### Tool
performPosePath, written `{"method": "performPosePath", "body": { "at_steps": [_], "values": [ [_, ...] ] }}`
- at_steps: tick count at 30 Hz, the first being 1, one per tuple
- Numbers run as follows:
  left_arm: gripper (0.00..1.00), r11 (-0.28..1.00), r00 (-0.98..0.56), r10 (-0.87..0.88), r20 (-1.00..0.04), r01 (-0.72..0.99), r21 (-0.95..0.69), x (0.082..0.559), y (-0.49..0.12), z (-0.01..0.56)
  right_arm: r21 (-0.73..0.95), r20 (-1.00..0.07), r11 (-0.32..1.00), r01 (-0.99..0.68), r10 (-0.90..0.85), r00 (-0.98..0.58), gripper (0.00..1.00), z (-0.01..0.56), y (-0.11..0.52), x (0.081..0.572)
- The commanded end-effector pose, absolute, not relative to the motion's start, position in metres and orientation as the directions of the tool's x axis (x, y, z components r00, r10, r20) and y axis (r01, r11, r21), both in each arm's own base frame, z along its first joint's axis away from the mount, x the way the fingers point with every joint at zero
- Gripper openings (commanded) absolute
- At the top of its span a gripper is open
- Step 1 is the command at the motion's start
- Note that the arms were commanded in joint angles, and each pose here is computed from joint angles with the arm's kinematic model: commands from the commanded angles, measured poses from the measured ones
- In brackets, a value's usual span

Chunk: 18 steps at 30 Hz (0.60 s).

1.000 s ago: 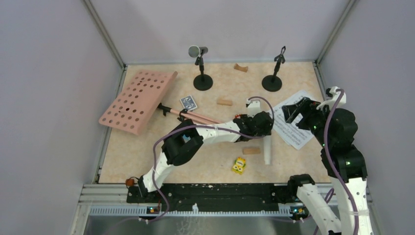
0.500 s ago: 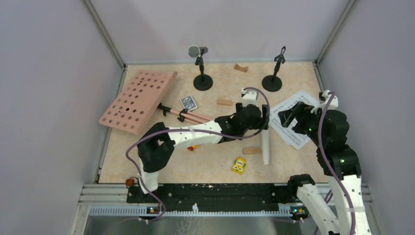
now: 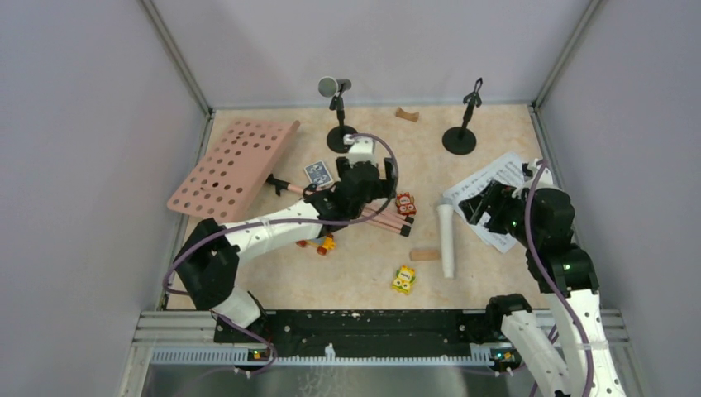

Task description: Pack up the instrument practice props

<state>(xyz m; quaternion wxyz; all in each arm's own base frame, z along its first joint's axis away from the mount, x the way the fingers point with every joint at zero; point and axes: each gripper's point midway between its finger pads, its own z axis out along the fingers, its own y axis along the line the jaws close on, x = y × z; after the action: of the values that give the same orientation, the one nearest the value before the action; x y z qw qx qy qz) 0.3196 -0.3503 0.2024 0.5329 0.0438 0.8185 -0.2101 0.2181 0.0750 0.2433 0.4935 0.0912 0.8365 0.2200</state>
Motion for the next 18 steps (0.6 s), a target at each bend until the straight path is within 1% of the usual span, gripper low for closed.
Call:
{"method": "performPosePath", "body": {
  "at_steps": [1,4,6,12,18],
  "values": [
    [0.96,0.960,-0.321,-0.180,-0.930,0.148,-0.237,0.379,-0.281,0.202,0.472,-0.800,0.873,-0.122,0.365,-0.477,0.79,0.252,0.083,0.216],
    [0.96,0.980,-0.231,-0.150,-0.961,0.093,-0.175,0.413,-0.252,0.196,0.466,-0.805,0.875,-0.131,0.357,-0.474,0.79,0.252,0.083,0.215],
    [0.95,0.987,-0.193,-0.121,-0.974,0.085,-0.139,0.435,-0.238,0.186,0.466,-0.806,0.875,-0.134,0.357,-0.472,0.79,0.251,0.083,0.214],
    [0.94,0.988,-0.134,-0.004,-0.991,0.155,-0.025,0.485,-0.236,0.162,0.466,-0.806,0.872,-0.148,0.350,-0.478,0.78,0.244,0.086,0.215],
    [0.91,0.966,-0.073,-0.058,-0.996,0.246,-0.074,0.513,-0.230,0.156,0.437,-0.819,0.886,-0.157,0.320,-0.476,0.78,0.238,0.084,0.220]
  ]
}}
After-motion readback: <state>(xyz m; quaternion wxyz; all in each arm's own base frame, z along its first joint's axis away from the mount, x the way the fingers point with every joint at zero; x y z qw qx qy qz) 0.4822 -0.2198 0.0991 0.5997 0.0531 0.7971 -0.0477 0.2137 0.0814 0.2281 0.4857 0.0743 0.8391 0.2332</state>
